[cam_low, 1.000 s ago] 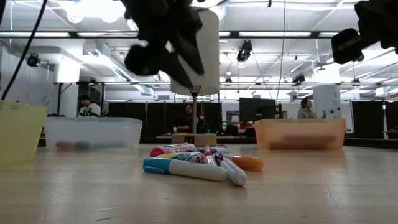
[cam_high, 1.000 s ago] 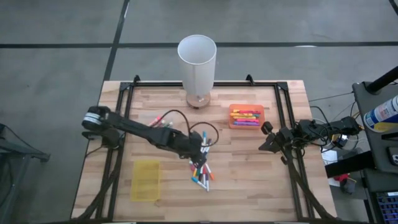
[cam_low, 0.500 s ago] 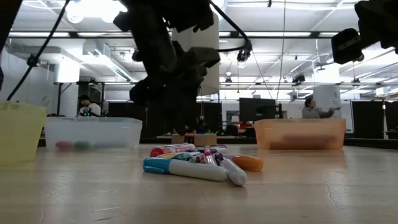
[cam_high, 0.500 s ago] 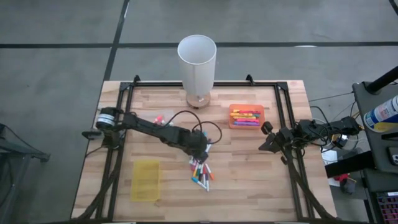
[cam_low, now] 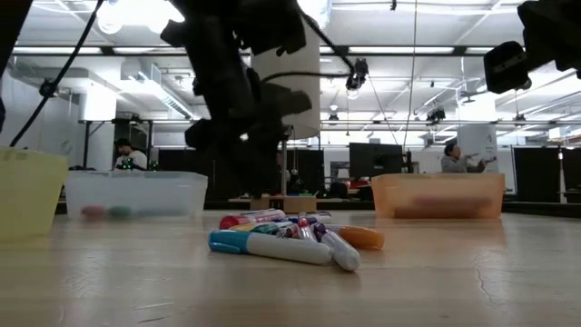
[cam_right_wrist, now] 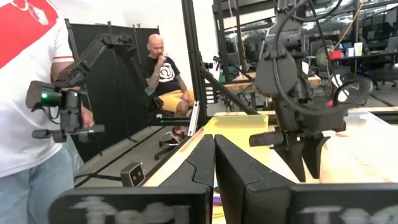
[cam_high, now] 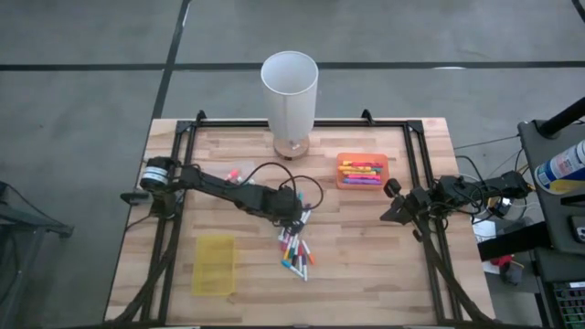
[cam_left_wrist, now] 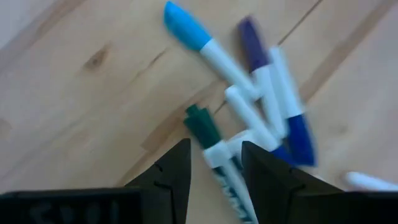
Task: Pick & Place Markers
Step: Put the dark green marker pen into the white bin
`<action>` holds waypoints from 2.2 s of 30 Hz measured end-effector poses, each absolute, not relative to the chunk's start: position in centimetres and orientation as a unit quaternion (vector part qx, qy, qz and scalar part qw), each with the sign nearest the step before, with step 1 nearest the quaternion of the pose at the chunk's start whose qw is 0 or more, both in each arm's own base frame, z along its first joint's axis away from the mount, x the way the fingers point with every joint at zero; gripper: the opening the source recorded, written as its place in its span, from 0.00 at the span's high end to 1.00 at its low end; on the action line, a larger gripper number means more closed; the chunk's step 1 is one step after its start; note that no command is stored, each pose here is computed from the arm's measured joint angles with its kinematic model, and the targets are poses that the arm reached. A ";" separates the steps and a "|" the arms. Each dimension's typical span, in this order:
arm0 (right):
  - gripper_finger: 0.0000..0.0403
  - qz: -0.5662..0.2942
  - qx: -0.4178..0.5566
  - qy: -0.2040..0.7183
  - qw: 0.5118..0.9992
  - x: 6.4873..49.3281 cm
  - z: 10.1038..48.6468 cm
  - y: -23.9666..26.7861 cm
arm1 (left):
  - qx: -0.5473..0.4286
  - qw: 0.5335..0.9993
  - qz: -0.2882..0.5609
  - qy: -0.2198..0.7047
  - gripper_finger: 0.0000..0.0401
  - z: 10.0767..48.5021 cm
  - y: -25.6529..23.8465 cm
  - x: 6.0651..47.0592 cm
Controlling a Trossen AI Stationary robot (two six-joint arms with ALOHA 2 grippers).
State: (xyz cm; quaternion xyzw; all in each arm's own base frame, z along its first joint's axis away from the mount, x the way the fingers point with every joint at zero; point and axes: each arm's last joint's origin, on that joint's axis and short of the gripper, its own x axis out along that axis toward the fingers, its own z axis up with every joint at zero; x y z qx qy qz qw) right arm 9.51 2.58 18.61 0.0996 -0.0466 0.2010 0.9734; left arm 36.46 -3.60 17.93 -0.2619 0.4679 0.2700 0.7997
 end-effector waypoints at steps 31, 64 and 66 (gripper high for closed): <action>0.98 0.201 0.100 -0.046 0.973 9.5 18.6 2.6 | -0.275 0.772 0.243 0.519 0.66 16.5 -6.7 35.3; 0.98 0.201 0.100 -0.044 0.974 9.5 18.6 2.6 | -0.179 0.788 0.188 0.558 0.85 20.1 -6.5 30.9; 0.98 0.201 0.100 -0.043 0.974 9.5 18.5 2.6 | -0.168 0.800 0.191 0.543 0.85 21.5 -6.2 30.2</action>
